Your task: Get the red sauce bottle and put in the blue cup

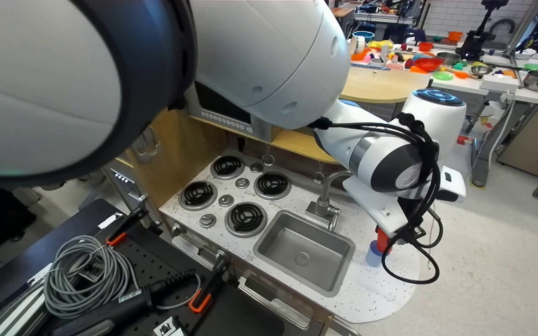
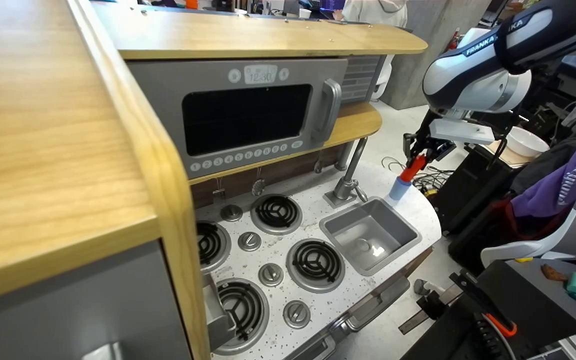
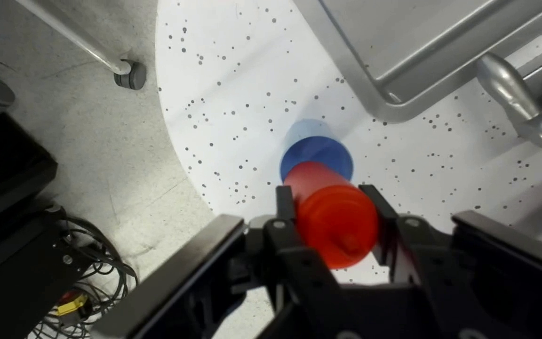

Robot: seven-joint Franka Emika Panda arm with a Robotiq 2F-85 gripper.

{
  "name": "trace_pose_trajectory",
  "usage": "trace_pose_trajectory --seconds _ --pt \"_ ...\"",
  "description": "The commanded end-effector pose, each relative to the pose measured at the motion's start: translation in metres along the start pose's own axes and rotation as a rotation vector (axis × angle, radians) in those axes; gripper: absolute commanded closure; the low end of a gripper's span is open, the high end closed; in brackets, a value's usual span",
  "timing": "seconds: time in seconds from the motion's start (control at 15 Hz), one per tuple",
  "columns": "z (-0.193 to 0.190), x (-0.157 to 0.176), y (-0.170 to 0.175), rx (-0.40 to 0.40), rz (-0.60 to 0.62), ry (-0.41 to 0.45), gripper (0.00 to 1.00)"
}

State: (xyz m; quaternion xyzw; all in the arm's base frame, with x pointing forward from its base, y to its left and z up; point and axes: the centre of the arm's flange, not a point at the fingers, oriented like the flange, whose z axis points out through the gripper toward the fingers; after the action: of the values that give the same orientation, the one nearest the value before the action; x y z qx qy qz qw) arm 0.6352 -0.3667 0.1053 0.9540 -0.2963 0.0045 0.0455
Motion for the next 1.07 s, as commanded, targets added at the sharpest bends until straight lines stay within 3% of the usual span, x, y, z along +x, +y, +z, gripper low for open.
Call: trace_pose_trajectory --seconds 0.0,0.07,0.2,0.47,0.67,1.0 --pt "0.006 0.014 -0.004 -0.006 0.029 -0.020 0.87" --pt "0.007 0.014 -0.005 -0.009 0.031 -0.024 0.37" --pt "0.008 0.013 -0.006 -0.009 0.038 -0.028 0.31" --pt "-0.001 0.009 -0.004 0.004 0.034 -0.030 0.02" --pt "-0.011 0.003 0.002 0.014 0.027 -0.047 0.00" --pt "-0.021 -0.036 0.015 -0.017 -0.169 -0.122 0.00"
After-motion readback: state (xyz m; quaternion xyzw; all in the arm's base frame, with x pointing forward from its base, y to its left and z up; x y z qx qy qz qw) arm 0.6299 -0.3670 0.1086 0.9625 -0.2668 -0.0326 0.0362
